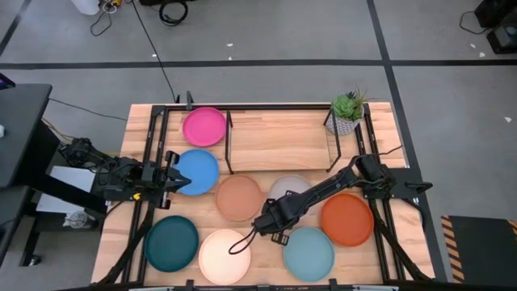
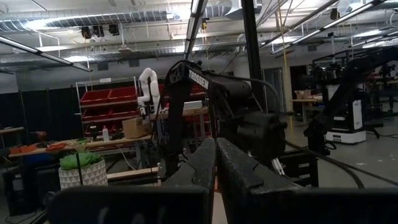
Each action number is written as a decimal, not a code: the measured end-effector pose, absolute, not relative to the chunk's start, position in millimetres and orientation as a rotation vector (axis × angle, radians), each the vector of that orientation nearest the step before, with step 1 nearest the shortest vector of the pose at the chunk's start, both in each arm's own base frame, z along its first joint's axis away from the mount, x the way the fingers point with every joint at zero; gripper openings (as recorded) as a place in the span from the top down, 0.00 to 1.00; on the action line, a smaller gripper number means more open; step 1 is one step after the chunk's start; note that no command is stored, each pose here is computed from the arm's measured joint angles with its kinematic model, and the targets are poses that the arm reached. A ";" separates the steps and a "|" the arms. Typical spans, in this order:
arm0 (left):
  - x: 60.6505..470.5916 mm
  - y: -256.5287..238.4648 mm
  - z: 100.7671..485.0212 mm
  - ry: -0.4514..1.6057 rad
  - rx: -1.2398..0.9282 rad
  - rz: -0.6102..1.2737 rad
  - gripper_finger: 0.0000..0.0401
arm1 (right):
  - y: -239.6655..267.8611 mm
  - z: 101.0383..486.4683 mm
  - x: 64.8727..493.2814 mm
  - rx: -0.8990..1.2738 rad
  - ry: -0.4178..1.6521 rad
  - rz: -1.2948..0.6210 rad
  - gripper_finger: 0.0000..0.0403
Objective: Place and stack plates onto a shelf
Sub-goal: Put the grey plate on the shelf, then stack the light brown plate on top of the grey plate on the shelf
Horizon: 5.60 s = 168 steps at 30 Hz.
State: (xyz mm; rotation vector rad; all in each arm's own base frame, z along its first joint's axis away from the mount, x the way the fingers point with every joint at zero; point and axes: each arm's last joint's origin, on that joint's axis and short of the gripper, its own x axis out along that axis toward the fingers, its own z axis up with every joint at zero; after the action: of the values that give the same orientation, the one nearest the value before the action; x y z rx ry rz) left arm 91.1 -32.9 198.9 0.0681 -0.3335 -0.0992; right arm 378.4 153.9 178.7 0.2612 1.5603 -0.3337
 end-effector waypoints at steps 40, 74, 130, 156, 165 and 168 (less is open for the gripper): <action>91.8 -33.2 196.8 -0.309 0.050 -0.106 0.94 | 75.2 216.4 361.2 0.045 1.634 -0.370 0.98; 91.8 -33.1 196.9 -0.311 0.053 -0.105 0.94 | -44.5 206.7 319.3 0.189 1.469 -0.403 0.97; 91.8 -33.2 196.8 -0.310 0.054 -0.105 0.94 | 85.9 231.4 333.8 0.193 1.300 -0.265 0.64; 91.8 -32.5 196.9 -0.308 0.073 -0.080 0.94 | 156.3 185.5 424.3 -0.328 1.315 0.029 0.69; 91.6 -31.0 202.9 -0.151 0.052 -0.056 0.94 | 149.3 157.7 438.5 -0.568 1.313 0.112 0.68; 91.8 -31.1 201.4 -0.137 0.055 -0.057 0.94 | 145.0 157.4 441.8 -0.589 1.284 0.092 0.68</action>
State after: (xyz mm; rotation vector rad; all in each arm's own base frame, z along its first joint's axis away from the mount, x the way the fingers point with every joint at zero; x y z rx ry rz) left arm 91.8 -31.1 201.4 0.0547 -0.1374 -0.0570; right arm 441.8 145.0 157.4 -0.5894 1.2842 0.0920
